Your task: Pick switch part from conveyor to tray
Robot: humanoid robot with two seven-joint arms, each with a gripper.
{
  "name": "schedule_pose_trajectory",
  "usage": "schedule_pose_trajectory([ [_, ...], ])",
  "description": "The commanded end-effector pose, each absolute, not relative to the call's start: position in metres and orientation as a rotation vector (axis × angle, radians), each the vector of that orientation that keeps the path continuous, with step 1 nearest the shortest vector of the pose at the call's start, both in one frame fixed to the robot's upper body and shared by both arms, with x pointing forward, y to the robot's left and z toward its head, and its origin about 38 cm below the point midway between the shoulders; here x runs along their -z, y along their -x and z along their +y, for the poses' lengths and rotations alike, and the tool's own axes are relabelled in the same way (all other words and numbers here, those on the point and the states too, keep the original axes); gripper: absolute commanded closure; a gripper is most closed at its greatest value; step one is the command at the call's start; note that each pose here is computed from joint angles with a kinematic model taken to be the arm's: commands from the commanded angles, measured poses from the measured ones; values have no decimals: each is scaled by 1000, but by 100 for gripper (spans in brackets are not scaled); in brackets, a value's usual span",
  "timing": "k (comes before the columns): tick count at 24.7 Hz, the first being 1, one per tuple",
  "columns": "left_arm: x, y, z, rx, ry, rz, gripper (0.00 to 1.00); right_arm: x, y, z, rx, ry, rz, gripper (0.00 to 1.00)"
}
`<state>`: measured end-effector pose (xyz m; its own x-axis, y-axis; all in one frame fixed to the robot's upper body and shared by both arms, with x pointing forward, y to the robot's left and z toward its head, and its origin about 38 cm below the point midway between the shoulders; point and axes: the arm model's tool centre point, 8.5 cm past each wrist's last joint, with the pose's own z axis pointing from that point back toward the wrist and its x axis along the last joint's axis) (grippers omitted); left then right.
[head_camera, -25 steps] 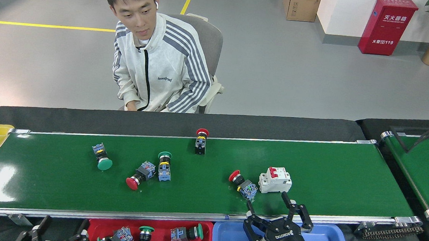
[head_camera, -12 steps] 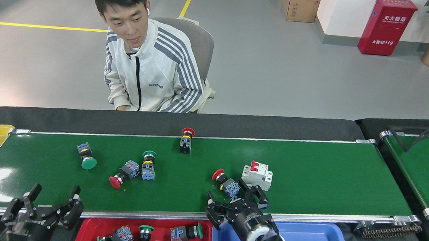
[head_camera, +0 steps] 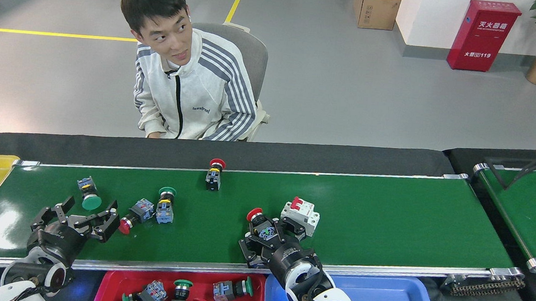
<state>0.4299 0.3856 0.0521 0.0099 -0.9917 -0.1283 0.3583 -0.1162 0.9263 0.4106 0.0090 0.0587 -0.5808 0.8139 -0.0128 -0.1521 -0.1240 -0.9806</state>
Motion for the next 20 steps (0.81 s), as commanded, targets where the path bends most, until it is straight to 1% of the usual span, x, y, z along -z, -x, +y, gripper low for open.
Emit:
schedule_pose_trajectory([
  [1, -60, -438, 405, 1390, -1067, -807, 1, -79, -396, 25, -1778, 767, -1575, 98],
  [3, -58, -439, 422, 1370, -1069, -757, 1, -84, -365, 42, -1826, 710, -1669, 98],
  [4, -58, -440, 433, 1344, -1077, -721, 1, -85, -347, 49, -1856, 672, -1725, 96],
  [5, -57, -440, 444, 1317, -1083, -682, 1, -86, -329, 55, -1891, 628, -1789, 79],
  [6, -55, -441, 454, 1291, -1084, -647, 1, -86, -312, 61, -1912, 583, -1867, 35],
  [7, -55, -441, 463, 1269, -1086, -621, 2, -88, -299, 65, -1899, 549, -1945, 0],
  [8, -54, -441, 470, 1253, -1085, -596, 5, -88, -290, 68, -1894, 512, -1996, 0],
  [10, -53, -442, 481, 1224, -1077, -562, 17, -88, -287, 70, -1915, 483, -2014, 0],
  [11, -52, -443, 485, 1211, -1071, -553, 27, -87, -287, 70, -1915, 483, -2008, 0],
  [12, -52, -443, 487, 1204, -1064, -554, 39, -87, -287, 70, -1912, 483, -2008, 0],
  [13, -51, -442, 488, 1198, -1059, -562, 47, -88, -288, 70, -1908, 487, -2010, 0],
  [14, -53, -443, 488, 1182, -1049, -585, 59, -90, -289, 69, -1902, 492, -2013, 0],
  [15, -51, -442, 487, 1170, -1032, -607, 69, -95, -292, 66, -1879, 520, -2012, 0],
  [16, -50, -440, 486, 1161, -1022, -622, 74, -100, -299, 60, -1840, 565, -1995, 0],
  [17, -47, -437, 487, 1167, -1014, -635, 80, -104, -310, 48, -1767, 641, -1941, 0],
  [18, -44, -434, 486, 1184, -1004, -645, 84, -108, -323, 31, -1677, 726, -1876, 0],
  [19, -41, -431, 485, 1201, -998, -657, 87, -108, -337, 8, -1556, 824, -1773, 0],
  [20, -42, -431, 482, 1215, -1005, -673, 89, -107, -348, -14, -1442, 915, -1671, 0],
])
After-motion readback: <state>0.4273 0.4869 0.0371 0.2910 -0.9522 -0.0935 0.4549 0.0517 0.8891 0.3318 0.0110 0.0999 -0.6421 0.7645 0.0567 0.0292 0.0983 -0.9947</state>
